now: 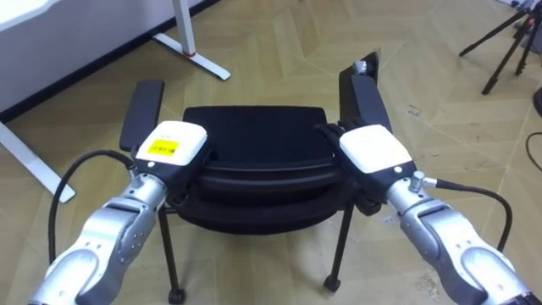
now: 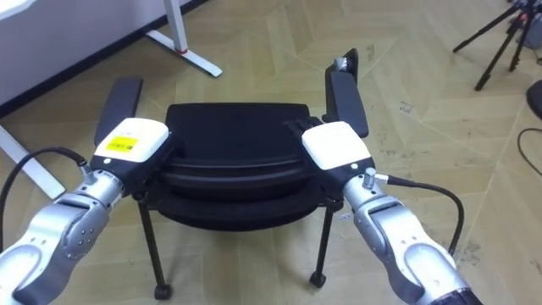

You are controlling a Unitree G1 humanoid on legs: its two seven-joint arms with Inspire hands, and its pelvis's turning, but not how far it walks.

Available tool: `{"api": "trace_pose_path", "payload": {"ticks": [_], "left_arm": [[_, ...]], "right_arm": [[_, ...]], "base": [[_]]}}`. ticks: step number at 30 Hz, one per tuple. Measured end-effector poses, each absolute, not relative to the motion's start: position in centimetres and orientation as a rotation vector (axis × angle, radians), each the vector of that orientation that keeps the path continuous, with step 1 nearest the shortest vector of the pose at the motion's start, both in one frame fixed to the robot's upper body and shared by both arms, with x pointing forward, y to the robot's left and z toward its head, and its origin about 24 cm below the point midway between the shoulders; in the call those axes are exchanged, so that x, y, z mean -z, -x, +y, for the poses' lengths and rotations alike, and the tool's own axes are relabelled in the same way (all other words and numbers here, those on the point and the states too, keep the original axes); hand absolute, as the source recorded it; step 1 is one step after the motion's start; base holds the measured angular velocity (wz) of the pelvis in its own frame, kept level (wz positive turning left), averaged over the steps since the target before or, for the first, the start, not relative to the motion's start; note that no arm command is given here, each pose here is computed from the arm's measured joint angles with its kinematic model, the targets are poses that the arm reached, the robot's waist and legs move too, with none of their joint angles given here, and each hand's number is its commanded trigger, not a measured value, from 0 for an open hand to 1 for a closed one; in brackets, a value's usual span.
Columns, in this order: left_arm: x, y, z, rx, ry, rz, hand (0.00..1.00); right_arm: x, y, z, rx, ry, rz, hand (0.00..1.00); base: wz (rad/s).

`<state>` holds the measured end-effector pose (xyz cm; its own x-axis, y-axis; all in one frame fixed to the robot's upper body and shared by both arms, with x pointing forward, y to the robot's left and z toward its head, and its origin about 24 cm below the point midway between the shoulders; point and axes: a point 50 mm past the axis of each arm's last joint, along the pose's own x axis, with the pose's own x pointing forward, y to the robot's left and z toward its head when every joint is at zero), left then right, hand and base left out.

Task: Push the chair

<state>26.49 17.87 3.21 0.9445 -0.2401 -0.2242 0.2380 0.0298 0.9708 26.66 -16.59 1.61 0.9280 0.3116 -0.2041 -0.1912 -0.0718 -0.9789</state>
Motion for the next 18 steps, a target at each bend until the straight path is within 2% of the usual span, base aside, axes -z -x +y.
{"api": "trace_pose_path", "payload": {"ticks": [2,3,18], "left_arm": [[-3.1,-26.48,17.88,0.371,-1.495,0.003,1.0],[-2.97,-26.46,17.88,0.373,-1.492,0.008,1.0],[-2.8,-26.2,17.23,0.413,-1.479,-0.021,1.0]], "right_arm": [[-1.54,-26.63,-16.56,-0.416,1.596,-0.097,0.98],[-1.45,-26.59,-16.55,-0.419,1.599,-0.098,1.0],[-1.19,-26.67,-17.04,-0.406,1.647,-0.122,1.0]], "base": [[0.0],[0.0],[0.04]]}}
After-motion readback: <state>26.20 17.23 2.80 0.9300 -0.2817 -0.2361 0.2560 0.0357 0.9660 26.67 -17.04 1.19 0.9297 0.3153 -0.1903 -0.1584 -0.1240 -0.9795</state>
